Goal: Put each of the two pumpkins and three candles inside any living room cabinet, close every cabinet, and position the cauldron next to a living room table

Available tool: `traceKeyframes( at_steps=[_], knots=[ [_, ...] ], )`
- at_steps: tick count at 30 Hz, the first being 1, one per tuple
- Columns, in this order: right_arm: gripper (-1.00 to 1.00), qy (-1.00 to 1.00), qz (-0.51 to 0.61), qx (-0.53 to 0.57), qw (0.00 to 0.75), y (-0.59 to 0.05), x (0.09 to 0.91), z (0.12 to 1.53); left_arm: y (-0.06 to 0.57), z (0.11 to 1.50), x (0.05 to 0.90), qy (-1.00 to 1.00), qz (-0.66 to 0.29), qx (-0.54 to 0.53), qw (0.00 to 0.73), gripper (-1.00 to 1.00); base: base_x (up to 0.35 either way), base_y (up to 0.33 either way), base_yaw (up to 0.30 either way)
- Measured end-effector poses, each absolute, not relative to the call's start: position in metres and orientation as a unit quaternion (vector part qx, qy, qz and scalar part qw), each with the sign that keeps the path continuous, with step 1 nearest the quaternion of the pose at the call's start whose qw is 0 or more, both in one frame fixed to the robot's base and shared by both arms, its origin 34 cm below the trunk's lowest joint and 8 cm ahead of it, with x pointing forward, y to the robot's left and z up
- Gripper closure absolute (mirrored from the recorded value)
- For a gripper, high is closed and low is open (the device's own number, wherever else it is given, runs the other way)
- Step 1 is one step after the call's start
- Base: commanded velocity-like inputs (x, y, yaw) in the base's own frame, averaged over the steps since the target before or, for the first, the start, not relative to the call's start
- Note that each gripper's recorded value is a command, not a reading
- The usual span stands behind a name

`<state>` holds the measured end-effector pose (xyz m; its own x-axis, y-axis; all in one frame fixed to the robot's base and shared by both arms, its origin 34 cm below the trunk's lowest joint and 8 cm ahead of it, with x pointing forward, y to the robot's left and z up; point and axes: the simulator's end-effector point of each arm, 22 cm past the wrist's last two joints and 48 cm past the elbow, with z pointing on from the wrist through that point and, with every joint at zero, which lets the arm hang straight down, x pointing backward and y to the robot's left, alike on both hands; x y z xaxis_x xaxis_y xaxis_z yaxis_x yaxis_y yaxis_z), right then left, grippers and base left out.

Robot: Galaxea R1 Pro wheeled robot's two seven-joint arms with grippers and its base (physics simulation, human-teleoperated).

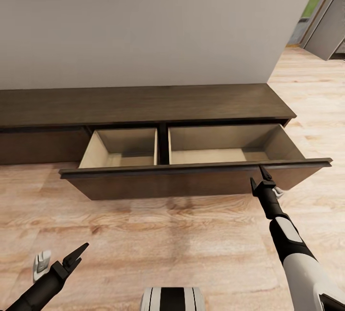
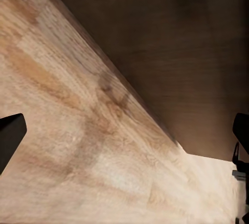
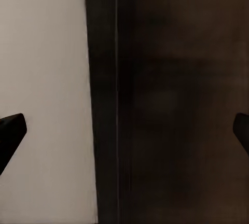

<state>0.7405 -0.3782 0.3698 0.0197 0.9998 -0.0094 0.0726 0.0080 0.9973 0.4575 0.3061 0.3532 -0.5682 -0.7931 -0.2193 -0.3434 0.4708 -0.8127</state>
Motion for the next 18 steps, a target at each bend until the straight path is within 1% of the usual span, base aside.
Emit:
traceKeyframes(
  at_steps=[7, 13, 18],
  knots=[
    [-1.0, 0.513, 0.476, 0.515, 0.495, -0.375, 0.742, 0.381, 0.305, 0.359, 0.459, 0.803, -0.373, -0.349, 0.307, -1.0, 0.0, 0.0, 0.0],
    [-1.0, 0.542, 0.47, 0.499, 0.486, -0.354, 0.731, 0.371, 0.306, 0.36, 0.462, 0.8, -0.369, -0.349, 0.318, -1.0, 0.0, 0.0, 0.0],
    [-1.0, 0.572, 0.44, 0.503, 0.475, -0.351, 0.712, 0.361, 0.307, 0.357, 0.461, 0.8, -0.366, -0.352, 0.32, -1.0, 0.0, 0.0, 0.0]
  ],
)
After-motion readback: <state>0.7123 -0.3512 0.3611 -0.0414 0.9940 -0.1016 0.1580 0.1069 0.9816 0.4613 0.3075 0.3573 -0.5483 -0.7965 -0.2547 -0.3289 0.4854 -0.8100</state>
